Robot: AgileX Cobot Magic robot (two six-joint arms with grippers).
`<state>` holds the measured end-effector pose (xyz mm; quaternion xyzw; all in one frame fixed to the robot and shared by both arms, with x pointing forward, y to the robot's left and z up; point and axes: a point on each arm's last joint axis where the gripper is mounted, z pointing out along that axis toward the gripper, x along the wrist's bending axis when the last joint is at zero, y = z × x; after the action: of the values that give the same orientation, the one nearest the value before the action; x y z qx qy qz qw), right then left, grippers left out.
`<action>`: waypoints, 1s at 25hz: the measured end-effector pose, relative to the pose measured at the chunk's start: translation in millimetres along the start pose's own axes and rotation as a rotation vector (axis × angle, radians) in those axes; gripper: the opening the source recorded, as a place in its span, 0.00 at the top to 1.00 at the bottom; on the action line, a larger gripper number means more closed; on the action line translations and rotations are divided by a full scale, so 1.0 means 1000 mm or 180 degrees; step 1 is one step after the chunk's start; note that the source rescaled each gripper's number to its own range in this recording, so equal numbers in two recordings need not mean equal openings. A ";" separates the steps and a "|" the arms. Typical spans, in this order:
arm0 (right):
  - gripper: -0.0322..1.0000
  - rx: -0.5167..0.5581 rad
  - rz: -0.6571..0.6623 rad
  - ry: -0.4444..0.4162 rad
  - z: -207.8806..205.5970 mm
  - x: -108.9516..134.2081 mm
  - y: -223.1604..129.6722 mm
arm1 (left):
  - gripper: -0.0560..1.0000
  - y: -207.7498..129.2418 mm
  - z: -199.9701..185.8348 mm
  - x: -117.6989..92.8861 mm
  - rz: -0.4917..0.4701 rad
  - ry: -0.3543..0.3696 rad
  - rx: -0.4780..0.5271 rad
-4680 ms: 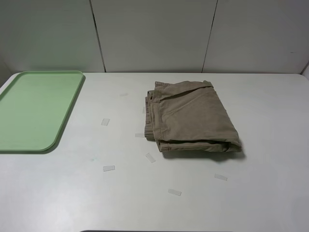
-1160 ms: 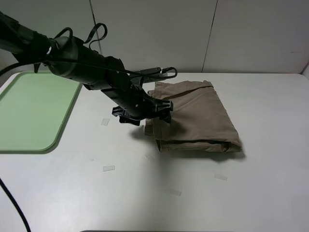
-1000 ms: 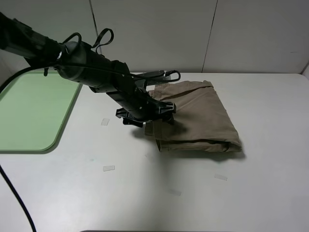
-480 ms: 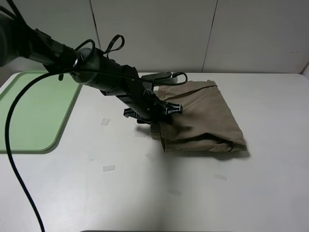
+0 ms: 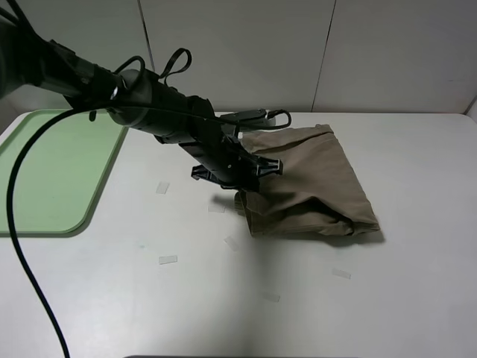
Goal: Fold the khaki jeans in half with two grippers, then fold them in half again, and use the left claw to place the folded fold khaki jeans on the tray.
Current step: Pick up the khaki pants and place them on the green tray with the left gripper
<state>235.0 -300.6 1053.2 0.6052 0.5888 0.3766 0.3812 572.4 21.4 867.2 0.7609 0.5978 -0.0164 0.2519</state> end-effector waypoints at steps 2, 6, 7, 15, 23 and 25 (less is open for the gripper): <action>0.00 0.0000 0.0000 0.0000 0.000 0.000 0.000 | 0.87 0.002 -0.010 0.002 0.0125 0.0039 0.0088; 0.00 0.0000 0.0000 0.0000 0.000 0.000 0.000 | 0.87 0.011 -0.037 0.014 0.0417 0.0206 0.0179; 0.00 0.0000 0.0000 0.0000 0.000 0.000 0.000 | 0.87 0.014 -0.045 0.019 0.0478 0.0264 0.0193; 0.00 0.0000 0.0000 0.0000 0.000 0.000 0.000 | 0.88 0.029 -0.092 0.067 0.0636 0.0746 0.0446; 0.00 0.0000 0.0000 0.0000 0.000 0.000 0.000 | 0.88 0.034 -0.127 0.125 0.0556 0.1266 0.0733; 0.00 0.0000 0.0000 0.0000 0.000 0.000 0.000 | 0.88 0.034 -0.133 0.142 0.0484 0.1378 0.0806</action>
<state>235.0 -300.6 1053.2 0.6052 0.5888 0.3766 0.3812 607.5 197.7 949.9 0.8148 0.5721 0.0911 0.0214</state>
